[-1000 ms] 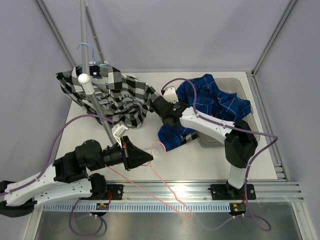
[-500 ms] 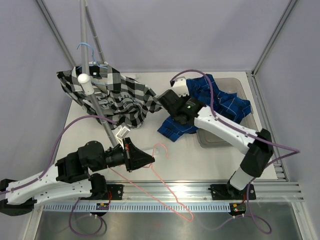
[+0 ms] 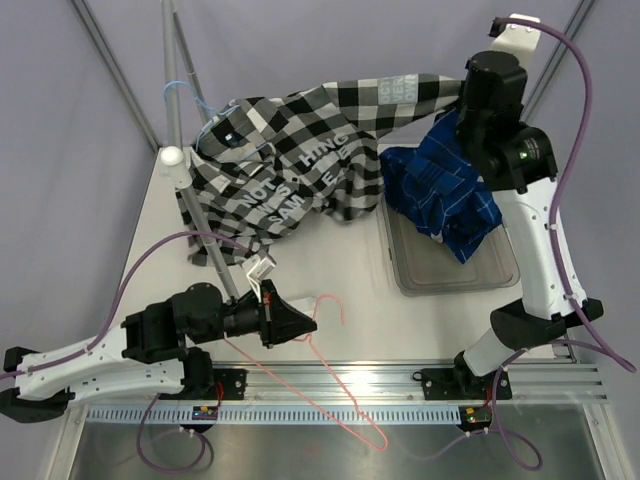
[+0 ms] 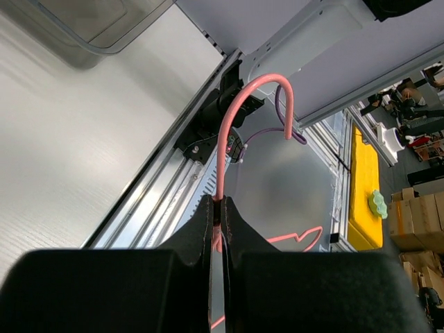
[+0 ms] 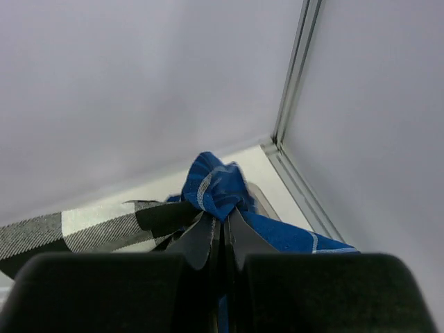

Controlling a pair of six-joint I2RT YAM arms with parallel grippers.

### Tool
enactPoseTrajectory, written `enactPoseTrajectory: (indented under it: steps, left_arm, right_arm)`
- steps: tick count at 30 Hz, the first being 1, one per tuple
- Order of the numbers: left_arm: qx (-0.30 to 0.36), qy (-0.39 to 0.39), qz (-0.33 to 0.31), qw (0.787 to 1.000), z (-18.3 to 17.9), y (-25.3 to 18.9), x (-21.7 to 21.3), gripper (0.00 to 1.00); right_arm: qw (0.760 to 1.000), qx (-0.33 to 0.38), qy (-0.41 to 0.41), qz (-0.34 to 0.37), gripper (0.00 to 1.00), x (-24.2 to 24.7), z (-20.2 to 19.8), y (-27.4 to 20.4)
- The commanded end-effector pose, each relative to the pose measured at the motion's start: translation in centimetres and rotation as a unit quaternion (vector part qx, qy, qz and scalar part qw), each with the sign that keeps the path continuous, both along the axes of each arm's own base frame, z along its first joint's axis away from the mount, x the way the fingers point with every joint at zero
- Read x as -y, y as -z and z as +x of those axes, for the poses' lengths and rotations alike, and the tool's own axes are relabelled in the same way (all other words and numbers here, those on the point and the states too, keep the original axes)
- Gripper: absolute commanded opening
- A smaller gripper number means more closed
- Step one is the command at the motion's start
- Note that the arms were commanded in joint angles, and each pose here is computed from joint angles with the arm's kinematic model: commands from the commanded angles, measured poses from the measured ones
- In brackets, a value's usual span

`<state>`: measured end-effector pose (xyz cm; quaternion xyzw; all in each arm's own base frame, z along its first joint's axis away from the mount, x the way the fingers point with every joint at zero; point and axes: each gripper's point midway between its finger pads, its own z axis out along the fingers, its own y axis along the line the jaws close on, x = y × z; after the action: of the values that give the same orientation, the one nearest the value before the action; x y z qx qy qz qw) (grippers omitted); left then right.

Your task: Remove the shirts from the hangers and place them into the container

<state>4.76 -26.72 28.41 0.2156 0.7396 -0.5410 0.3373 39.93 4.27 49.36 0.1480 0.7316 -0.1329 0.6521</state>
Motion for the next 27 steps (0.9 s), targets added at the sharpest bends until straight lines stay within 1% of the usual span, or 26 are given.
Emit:
enactPoseTrajectory:
  steps: [1, 2, 3, 4, 5, 6, 7, 9, 10, 11, 12, 13, 14, 16, 19, 22, 24, 26, 27]
  left_arm:
    - [0.016, -0.015, -0.043, 0.999, 0.6, -2.9, 0.5, 0.00]
    - [0.018, -0.015, -0.042, 0.999, 0.7, -2.9, 0.7, 0.00]
    - [0.020, -0.015, -0.044, 0.999, 0.7, -3.0, 0.8, 0.00]
    - [0.021, -0.015, -0.043, 0.999, 0.8, -3.1, 0.8, 0.00]
    - [0.022, -0.015, -0.042, 0.999, 0.8, -3.0, 0.9, 0.00]
    - [0.022, -0.014, -0.042, 0.999, 0.8, -3.1, 1.0, 0.00]
    - [0.023, -0.012, -0.039, 0.999, 0.7, -3.0, 1.2, 0.00]
    - [0.022, -0.010, -0.038, 0.999, 0.7, -3.1, 1.3, 0.00]
    - [0.022, -0.008, -0.038, 0.999, 0.6, -3.1, 1.3, 0.00]
    - [0.020, -0.007, -0.037, 0.999, 0.6, -3.0, 1.3, 0.00]
    - [0.021, -0.008, -0.039, 0.999, 0.5, -3.1, 1.2, 0.00]
    - [0.020, -0.008, -0.040, 0.999, 0.4, -3.1, 1.2, 0.00]
    - [0.021, -0.008, -0.041, 0.999, 0.5, -3.2, 1.1, 0.00]
    - [0.021, -0.008, -0.042, 0.999, 0.4, -3.3, 1.0, 0.00]
    - [0.021, -0.009, -0.045, 0.999, 0.3, -3.3, 0.8, 0.00]
    - [0.023, -0.009, -0.045, 0.999, 0.3, -3.3, 0.7, 0.00]
    - [0.023, -0.008, -0.043, 0.999, 0.2, -3.2, 0.7, 0.00]
    - [0.023, -0.008, -0.045, 0.999, 0.2, -3.4, 0.7, 0.00]
    - [0.023, -0.008, -0.044, 0.999, 0.2, -3.3, 0.7, 0.00]
  right_arm:
    - [0.999, 0.008, -0.032, -0.033, 0.06, 0.0, -0.3, -2.4]
    - [0.999, 0.001, -0.043, -0.031, 0.09, -0.4, -0.2, -1.9]
    - [0.998, 0.001, -0.050, -0.027, 0.18, -0.4, -0.7, -1.8]
    - [0.998, -0.024, -0.055, -0.026, 0.19, -0.9, 0.0, 0.6]
    - [0.997, -0.033, -0.068, -0.024, 0.19, -1.4, 0.0, 1.6]
    - [0.997, -0.015, -0.070, -0.001, 0.18, -1.4, -0.5, 1.4]
    - [0.997, -0.048, -0.068, -0.008, 0.18, -1.6, 0.0, 4.6]
    - [0.997, -0.051, -0.060, 0.005, 0.17, -1.4, -0.5, 5.9]
    - [0.996, -0.075, -0.054, -0.002, 0.18, -1.3, -0.4, 8.3]
    - [0.995, -0.081, -0.051, -0.001, 0.21, -1.3, -0.4, 9.3]
    - [0.996, -0.082, -0.046, 0.006, 0.30, -1.2, -0.5, 9.9]
    - [0.994, -0.102, -0.043, 0.001, 0.47, -1.2, -0.5, 11.9]
    - [0.993, -0.111, -0.038, 0.001, 0.50, -1.1, -0.5, 12.8]
    - [0.991, -0.131, -0.024, 0.003, 0.51, -0.8, -0.7, 15.0]
    - [0.987, -0.162, -0.003, 0.003, 0.55, -0.2, -1.0, 17.6]
    - [0.984, -0.177, 0.000, 0.000, 0.55, 0.0, -1.2, 19.0]
    - [0.983, -0.186, 0.007, -0.002, 0.51, 0.4, -1.3, 19.8]
    - [0.981, -0.195, 0.017, -0.006, 0.50, 0.9, -1.6, 20.5]
    - [0.980, -0.197, 0.023, -0.006, 0.47, 1.3, -1.6, 20.8]
